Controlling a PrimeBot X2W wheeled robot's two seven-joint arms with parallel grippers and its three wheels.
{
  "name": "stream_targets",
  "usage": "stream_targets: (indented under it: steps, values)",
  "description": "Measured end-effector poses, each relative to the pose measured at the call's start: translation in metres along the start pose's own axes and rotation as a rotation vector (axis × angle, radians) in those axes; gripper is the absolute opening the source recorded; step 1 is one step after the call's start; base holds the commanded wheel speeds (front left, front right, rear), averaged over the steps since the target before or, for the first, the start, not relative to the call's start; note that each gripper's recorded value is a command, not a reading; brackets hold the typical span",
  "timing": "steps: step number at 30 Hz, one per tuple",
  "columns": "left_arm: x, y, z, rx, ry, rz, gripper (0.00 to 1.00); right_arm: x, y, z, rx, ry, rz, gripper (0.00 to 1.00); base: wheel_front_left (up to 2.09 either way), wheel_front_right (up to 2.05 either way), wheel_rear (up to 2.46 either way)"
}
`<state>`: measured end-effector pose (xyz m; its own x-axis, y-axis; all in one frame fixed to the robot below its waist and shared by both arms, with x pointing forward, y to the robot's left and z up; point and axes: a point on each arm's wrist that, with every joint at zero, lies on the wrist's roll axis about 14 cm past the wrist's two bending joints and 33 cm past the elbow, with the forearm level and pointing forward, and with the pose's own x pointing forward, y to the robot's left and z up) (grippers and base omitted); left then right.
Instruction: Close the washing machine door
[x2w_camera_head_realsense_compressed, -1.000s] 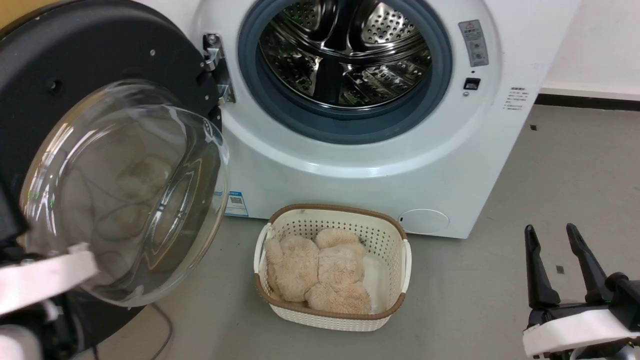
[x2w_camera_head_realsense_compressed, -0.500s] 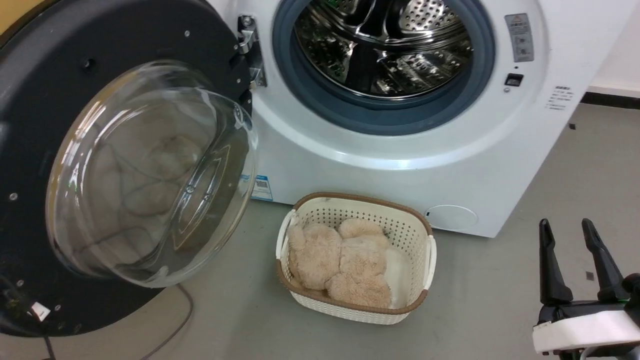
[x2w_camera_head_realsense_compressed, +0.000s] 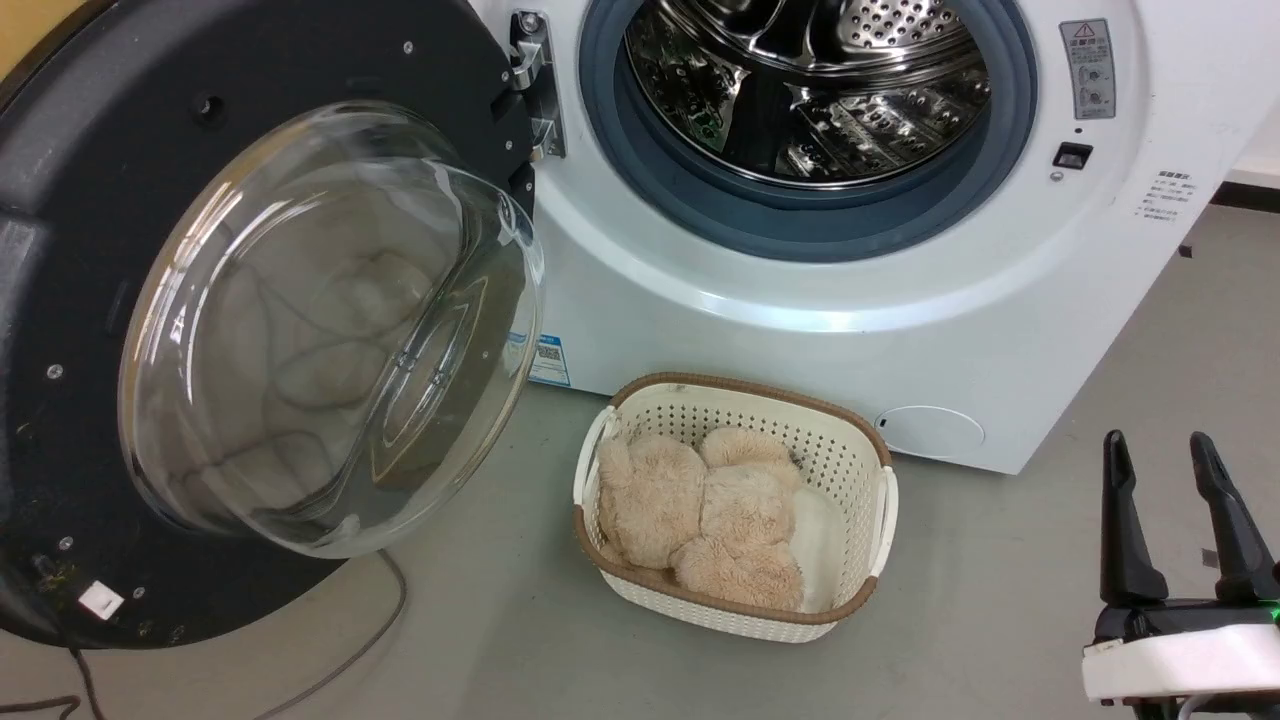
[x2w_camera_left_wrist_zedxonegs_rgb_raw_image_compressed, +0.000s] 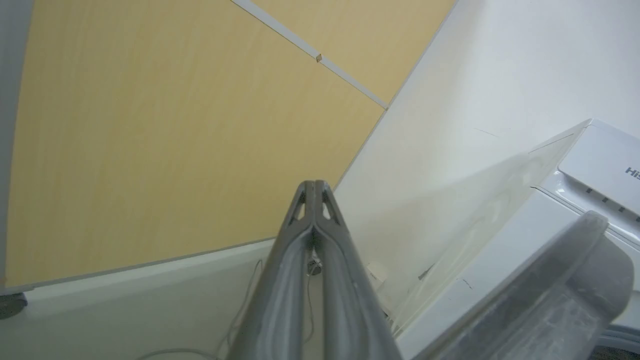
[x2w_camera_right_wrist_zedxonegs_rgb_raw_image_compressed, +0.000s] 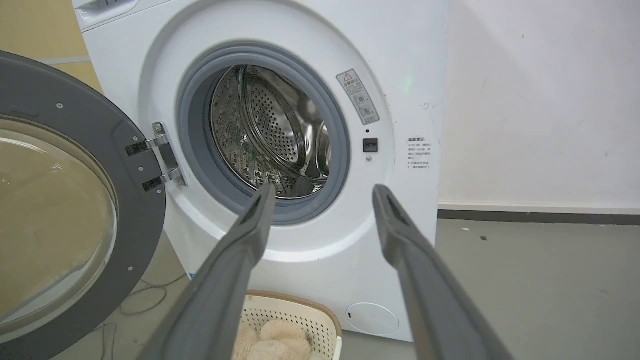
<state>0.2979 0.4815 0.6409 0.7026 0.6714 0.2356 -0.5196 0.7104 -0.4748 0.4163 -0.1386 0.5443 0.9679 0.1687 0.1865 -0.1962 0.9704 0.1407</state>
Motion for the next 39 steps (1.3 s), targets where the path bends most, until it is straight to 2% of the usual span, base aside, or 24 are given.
stream_targets:
  steps: [10, 19, 23, 31, 39]
  values:
    - [-0.006, 0.021, -0.06, -0.246, 0.339, 0.03, 0.0, 0.004, -0.002, 0.0, 0.008, -0.018, -0.005, 1.0, 0.0, 0.0, 0.0]
    - [-0.025, 0.008, -0.086, -0.389, 0.548, -0.045, 0.0, 0.005, -0.001, 0.004, 0.018, -0.039, -0.005, 1.0, 0.0, 0.0, 0.0]
    - [-0.047, -0.008, -0.09, -0.46, 0.645, -0.143, 0.0, 0.005, -0.004, 0.009, 0.022, -0.062, -0.012, 1.0, 0.0, 0.0, 0.0]
    - [-0.087, -0.022, -0.092, -0.478, 0.745, -0.241, 0.0, 0.008, -0.004, 0.012, 0.029, -0.08, -0.013, 1.0, 0.0, 0.0, 0.0]
    - [-0.145, -0.065, -0.126, -0.474, 0.933, -0.373, 0.0, 0.008, 0.002, 0.014, 0.033, -0.086, 0.003, 1.0, 0.0, 0.0, 0.0]
